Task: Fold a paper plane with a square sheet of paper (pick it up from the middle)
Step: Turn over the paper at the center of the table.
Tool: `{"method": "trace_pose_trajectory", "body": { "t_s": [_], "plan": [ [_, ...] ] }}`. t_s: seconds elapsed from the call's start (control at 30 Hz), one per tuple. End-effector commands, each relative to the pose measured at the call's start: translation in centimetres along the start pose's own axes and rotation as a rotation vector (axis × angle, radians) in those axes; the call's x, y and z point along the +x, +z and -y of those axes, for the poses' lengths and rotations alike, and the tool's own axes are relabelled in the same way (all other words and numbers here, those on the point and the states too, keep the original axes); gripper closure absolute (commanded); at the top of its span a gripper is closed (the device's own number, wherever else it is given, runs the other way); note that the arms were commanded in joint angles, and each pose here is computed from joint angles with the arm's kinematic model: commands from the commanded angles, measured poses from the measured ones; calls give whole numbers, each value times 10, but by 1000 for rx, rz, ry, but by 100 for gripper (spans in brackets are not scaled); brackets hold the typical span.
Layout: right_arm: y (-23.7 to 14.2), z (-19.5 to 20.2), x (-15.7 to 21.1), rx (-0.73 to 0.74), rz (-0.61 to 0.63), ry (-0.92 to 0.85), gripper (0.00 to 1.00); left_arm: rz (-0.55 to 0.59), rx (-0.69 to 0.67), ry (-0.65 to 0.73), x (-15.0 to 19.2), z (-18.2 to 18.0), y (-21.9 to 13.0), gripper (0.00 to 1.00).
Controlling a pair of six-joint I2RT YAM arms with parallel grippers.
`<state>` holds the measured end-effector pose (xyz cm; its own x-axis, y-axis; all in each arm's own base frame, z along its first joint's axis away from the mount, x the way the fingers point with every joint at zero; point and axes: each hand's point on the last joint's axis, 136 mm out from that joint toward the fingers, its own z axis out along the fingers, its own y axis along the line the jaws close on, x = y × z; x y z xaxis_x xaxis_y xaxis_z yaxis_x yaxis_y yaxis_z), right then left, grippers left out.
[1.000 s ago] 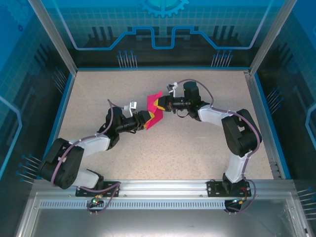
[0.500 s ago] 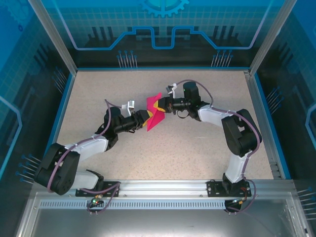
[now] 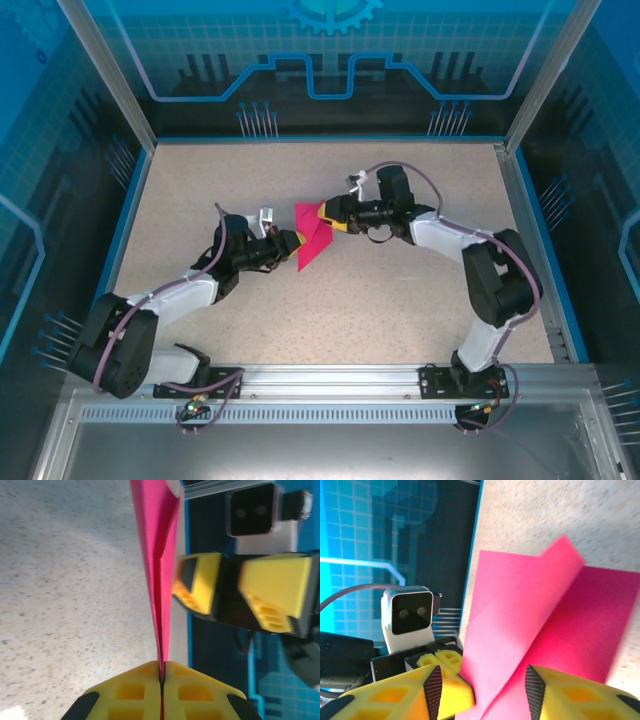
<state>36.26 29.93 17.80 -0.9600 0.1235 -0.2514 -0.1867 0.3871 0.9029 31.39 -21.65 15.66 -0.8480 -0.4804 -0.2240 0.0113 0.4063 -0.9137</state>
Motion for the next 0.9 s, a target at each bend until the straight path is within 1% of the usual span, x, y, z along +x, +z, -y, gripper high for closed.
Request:
{"method": "trace_pose_trajectory", "body": {
  "t_s": [0.0,0.07,0.13,0.23,0.3,0.43,0.53,0.6,0.63,0.7,0.87],
  "plan": [
    [-40,27,-3,236,90,-72,40,21,-242,135,-5,-18,-17,92],
    [-55,39,-2,345,124,-89,34,37,-411,223,-9,-28,-32,92],
    [-68,51,0,435,155,-94,32,53,-596,336,-14,-34,-47,92],
    [-82,67,5,530,200,-77,30,86,-924,496,-27,-46,-73,92],
    [-90,75,7,573,234,-63,29,112,-1114,567,-38,-51,-87,92],
    [-110,89,9,656,305,-24,29,135,-1397,645,-53,-60,-98,91],
    [-123,97,11,698,348,0,28,121,-1519,670,-58,-68,-92,91],
    [-131,96,9,709,377,7,28,105,-1549,673,-58,-74,-81,89],
    [-132,106,17,727,366,23,28,91,-1553,668,-56,-78,-71,88],
    [-136,111,21,740,373,43,28,62,-1532,662,-49,-85,-49,86],
    [-136,120,26,749,369,77,28,-40,-1434,585,-30,-106,6,83]
  ]
}}
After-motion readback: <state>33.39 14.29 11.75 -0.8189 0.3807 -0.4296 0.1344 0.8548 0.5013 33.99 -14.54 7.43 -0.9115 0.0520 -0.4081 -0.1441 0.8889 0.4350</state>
